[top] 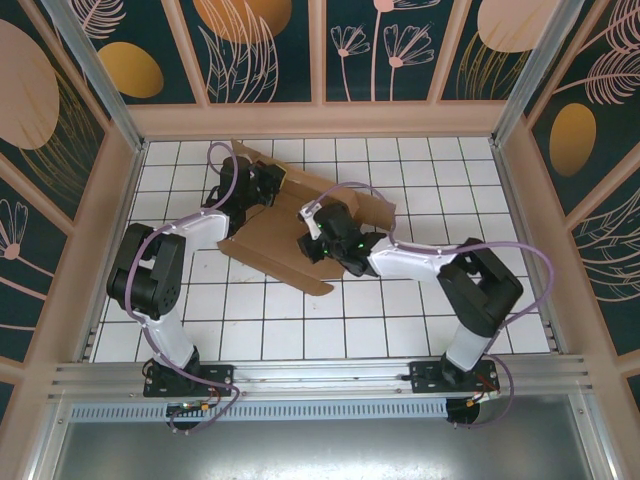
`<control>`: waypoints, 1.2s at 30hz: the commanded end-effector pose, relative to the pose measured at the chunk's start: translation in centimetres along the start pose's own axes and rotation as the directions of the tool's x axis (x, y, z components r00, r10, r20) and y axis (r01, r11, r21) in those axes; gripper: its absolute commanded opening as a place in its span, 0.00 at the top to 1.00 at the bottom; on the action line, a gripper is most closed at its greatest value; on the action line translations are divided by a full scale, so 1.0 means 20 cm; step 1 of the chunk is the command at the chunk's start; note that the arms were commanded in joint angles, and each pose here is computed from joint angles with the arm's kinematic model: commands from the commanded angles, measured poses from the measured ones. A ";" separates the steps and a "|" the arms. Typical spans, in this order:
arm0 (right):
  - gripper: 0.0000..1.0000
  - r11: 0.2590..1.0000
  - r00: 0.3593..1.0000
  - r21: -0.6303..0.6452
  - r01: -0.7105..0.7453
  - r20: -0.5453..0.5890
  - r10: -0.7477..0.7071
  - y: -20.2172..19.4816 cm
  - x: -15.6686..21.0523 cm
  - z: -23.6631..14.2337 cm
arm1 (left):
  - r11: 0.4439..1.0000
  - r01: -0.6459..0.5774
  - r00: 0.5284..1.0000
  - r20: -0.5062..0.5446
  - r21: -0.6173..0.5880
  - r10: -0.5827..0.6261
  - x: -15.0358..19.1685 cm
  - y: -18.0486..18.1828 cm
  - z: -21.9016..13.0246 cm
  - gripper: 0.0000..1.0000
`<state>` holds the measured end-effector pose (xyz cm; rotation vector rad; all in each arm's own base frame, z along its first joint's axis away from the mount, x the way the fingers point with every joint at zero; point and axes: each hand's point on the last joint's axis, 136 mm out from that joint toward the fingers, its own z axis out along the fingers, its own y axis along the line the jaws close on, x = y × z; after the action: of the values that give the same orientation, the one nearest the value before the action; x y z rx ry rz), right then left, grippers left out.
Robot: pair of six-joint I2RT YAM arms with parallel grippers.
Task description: Fold the paper box
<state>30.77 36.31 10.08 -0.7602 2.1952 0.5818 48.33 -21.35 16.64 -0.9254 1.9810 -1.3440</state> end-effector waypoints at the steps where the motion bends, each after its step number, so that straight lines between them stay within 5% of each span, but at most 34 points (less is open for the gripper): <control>1: 0.81 0.996 0.994 -0.015 -0.084 -0.071 0.083 0.04 0.11 0.13 | 0.997 0.024 0.998 0.052 -0.069 -0.021 -0.04 0.13 0.02 1.00; 11: 1.00 0.993 0.952 0.085 -0.082 -0.290 0.103 -0.08 0.48 0.22 | 0.992 0.027 0.986 0.164 -0.124 -0.006 -0.11 0.14 -0.06 1.00; 19: 1.00 0.975 0.902 0.083 -0.205 -0.371 0.221 -0.29 0.59 0.07 | 0.977 0.060 0.965 0.264 -0.203 -0.005 -0.08 0.14 -0.17 1.00; 28: 1.00 0.966 0.921 0.102 -0.238 -0.293 0.258 -0.47 0.44 -0.05 | 0.977 0.084 0.948 0.318 -0.196 -0.018 -0.01 0.16 -0.19 1.00; 36: 0.79 0.972 0.956 -0.044 -0.232 -0.196 0.219 -0.31 0.23 -0.08 | 0.982 0.121 0.920 0.389 -0.146 -0.055 -0.07 0.13 -0.20 1.00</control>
<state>32.19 27.50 4.62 -0.5659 2.5380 0.6400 45.68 -18.83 16.87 -1.2101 1.8157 -1.0351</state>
